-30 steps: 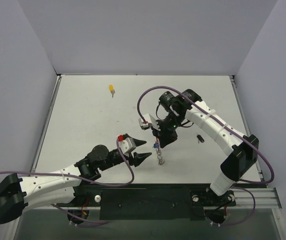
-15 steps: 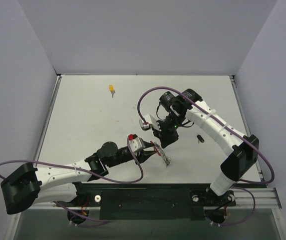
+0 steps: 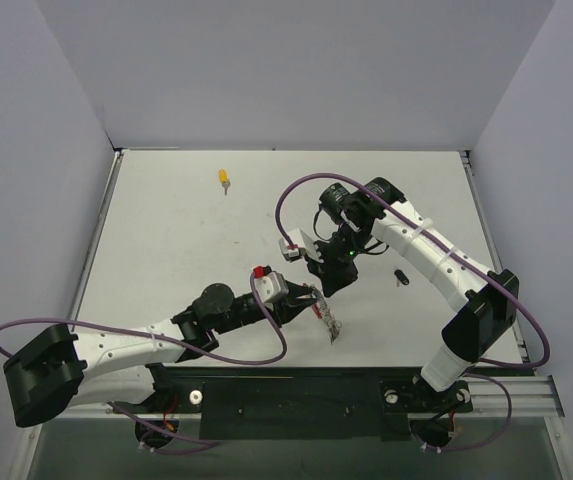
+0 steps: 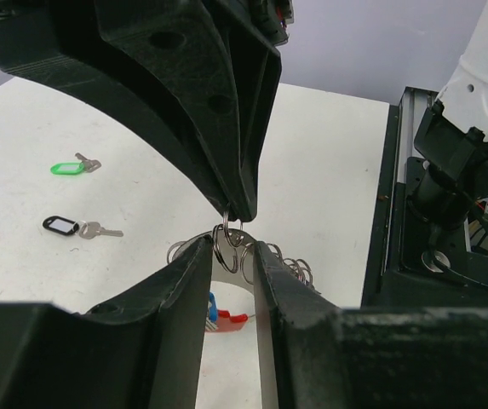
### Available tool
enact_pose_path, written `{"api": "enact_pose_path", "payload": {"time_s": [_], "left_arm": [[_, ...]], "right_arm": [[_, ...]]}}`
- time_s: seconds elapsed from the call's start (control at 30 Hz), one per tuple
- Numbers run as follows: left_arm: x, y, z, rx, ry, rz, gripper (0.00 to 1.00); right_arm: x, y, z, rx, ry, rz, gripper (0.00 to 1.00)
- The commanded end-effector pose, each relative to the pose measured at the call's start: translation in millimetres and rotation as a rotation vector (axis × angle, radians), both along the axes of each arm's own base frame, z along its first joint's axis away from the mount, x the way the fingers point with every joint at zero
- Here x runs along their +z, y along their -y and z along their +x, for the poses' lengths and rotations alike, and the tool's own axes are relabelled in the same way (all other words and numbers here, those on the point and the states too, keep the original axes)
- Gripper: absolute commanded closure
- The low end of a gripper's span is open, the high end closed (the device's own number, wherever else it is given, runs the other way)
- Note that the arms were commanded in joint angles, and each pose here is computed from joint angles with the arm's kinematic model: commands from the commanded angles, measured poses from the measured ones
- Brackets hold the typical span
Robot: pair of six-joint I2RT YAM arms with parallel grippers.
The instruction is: Put the keys on the keyring
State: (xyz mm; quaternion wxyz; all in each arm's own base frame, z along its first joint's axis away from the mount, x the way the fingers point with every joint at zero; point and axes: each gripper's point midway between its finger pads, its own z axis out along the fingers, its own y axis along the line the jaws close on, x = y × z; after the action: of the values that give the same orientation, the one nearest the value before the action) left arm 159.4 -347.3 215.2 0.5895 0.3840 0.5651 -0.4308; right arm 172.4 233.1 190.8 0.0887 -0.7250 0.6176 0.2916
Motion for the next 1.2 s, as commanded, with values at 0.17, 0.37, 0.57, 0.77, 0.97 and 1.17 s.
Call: {"api": "enact_pose_path", "payload": {"time_s": [0.17, 0.37, 0.57, 0.77, 0.97, 1.17], "left_arm": [[33, -16, 10, 0.088, 0.044, -0.086, 0.61], [39, -10, -1, 0.024, 0.038, -0.114, 0.60], [32, 4, -6, -0.038, 0.021, -0.107, 0.64], [28, 7, -4, -0.036, 0.018, -0.095, 0.63], [27, 10, -2, -0.037, 0.018, -0.089, 0.63], [26, 10, 1, -0.023, 0.018, -0.092, 0.63]], "right_arm": [[5, -1, -10, 0.021, -0.054, 0.001, 1.00], [6, -2, -11, 0.022, -0.060, 0.006, 1.00], [6, -2, -11, 0.022, -0.063, 0.005, 1.00], [7, -2, -12, 0.026, -0.064, 0.008, 1.00], [8, -2, -13, 0.026, -0.067, 0.010, 1.00], [8, -2, -13, 0.030, -0.068, 0.013, 1.00]]}}
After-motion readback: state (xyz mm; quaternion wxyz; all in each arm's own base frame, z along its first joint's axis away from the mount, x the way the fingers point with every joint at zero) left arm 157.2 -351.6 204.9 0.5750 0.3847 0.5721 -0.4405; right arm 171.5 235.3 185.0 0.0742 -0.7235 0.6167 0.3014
